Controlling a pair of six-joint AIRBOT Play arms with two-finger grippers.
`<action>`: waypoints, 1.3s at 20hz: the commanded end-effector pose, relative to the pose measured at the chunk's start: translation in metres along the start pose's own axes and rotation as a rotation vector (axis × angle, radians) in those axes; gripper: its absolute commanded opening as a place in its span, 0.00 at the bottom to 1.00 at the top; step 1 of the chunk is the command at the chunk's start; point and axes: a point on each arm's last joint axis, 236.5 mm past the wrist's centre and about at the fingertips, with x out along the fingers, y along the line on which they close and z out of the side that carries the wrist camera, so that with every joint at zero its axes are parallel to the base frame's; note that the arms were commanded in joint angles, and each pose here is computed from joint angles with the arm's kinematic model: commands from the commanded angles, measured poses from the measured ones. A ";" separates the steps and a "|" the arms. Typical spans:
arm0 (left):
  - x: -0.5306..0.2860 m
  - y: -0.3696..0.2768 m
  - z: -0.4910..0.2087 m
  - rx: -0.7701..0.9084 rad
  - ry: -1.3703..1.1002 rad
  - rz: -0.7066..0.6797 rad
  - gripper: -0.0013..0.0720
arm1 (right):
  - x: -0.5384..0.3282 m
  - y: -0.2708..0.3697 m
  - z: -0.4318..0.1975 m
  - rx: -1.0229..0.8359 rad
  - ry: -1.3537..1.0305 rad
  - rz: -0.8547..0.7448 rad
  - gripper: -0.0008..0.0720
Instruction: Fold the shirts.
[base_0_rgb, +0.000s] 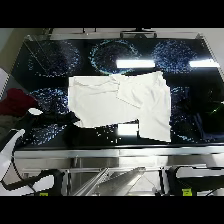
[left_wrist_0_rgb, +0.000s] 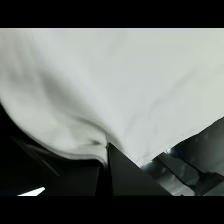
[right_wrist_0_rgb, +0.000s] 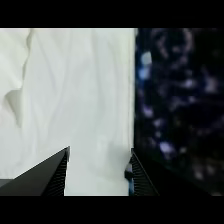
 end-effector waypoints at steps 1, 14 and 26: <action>-0.006 -0.006 0.007 0.014 -0.013 -0.026 0.05 | 0.019 -0.019 -0.015 0.049 0.072 -0.015 0.61; -0.038 -0.035 0.066 0.115 -0.132 -0.043 0.05 | 0.063 0.026 -0.019 -0.072 0.187 0.035 0.31; -0.211 -0.248 0.115 0.403 -0.346 -0.746 0.05 | -0.119 0.274 0.041 -0.451 -0.247 0.510 0.04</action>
